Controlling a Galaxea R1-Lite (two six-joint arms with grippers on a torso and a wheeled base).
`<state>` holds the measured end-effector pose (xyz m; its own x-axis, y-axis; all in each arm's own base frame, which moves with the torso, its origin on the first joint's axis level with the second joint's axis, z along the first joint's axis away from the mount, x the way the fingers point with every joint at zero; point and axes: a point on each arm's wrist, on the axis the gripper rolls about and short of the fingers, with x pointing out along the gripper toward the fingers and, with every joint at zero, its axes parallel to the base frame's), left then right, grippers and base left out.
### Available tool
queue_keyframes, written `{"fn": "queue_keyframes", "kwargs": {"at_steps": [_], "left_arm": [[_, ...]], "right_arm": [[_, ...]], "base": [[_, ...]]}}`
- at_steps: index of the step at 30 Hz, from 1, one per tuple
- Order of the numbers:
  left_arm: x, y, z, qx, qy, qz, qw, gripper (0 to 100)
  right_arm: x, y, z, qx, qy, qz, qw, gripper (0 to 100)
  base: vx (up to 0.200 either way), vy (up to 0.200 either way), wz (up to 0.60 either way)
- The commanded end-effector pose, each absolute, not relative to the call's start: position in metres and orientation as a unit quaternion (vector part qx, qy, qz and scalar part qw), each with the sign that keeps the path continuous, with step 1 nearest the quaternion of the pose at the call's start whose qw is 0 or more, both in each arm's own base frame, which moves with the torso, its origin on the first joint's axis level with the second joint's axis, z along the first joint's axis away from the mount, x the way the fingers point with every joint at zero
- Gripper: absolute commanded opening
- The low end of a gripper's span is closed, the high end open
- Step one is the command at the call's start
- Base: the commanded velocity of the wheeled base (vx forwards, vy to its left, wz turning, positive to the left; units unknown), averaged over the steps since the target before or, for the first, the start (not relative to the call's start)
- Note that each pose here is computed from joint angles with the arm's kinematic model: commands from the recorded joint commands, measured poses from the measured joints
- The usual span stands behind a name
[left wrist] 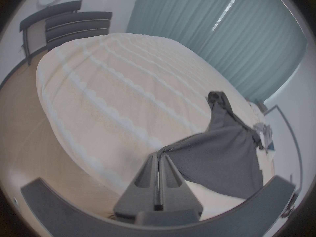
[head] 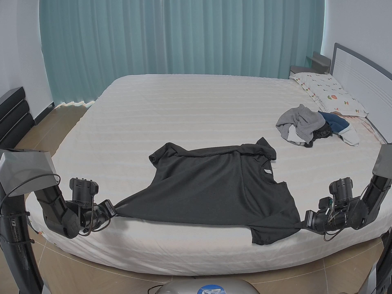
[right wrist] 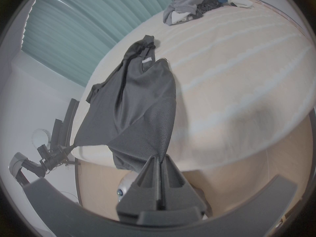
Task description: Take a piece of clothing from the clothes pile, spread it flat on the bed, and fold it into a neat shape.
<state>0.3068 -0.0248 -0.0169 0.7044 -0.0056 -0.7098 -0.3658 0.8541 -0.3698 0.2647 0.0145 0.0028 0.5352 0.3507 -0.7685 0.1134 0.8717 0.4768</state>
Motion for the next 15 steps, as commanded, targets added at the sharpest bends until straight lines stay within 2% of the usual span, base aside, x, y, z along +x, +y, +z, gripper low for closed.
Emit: {"fn": "queue_keyframes", "kwargs": {"at_steps": [1,6,15], "left_arm": [[0.285,-0.030,-0.024,-0.203,0.409,0.084,0.886,0],[0.274,-0.034,-0.028,-0.178,0.430,0.076,0.882,0],[0.259,-0.048,-0.035,-0.145,0.462,0.047,0.873,0]], "right_arm": [[0.248,0.005,0.022,0.236,0.483,0.061,0.841,0],[0.239,0.004,0.015,0.218,0.517,0.064,0.826,0],[0.255,0.000,-0.003,0.219,0.524,0.053,0.822,0]], "base": [[0.000,0.000,0.00],[0.000,0.000,0.00],[0.000,0.000,0.00]]}}
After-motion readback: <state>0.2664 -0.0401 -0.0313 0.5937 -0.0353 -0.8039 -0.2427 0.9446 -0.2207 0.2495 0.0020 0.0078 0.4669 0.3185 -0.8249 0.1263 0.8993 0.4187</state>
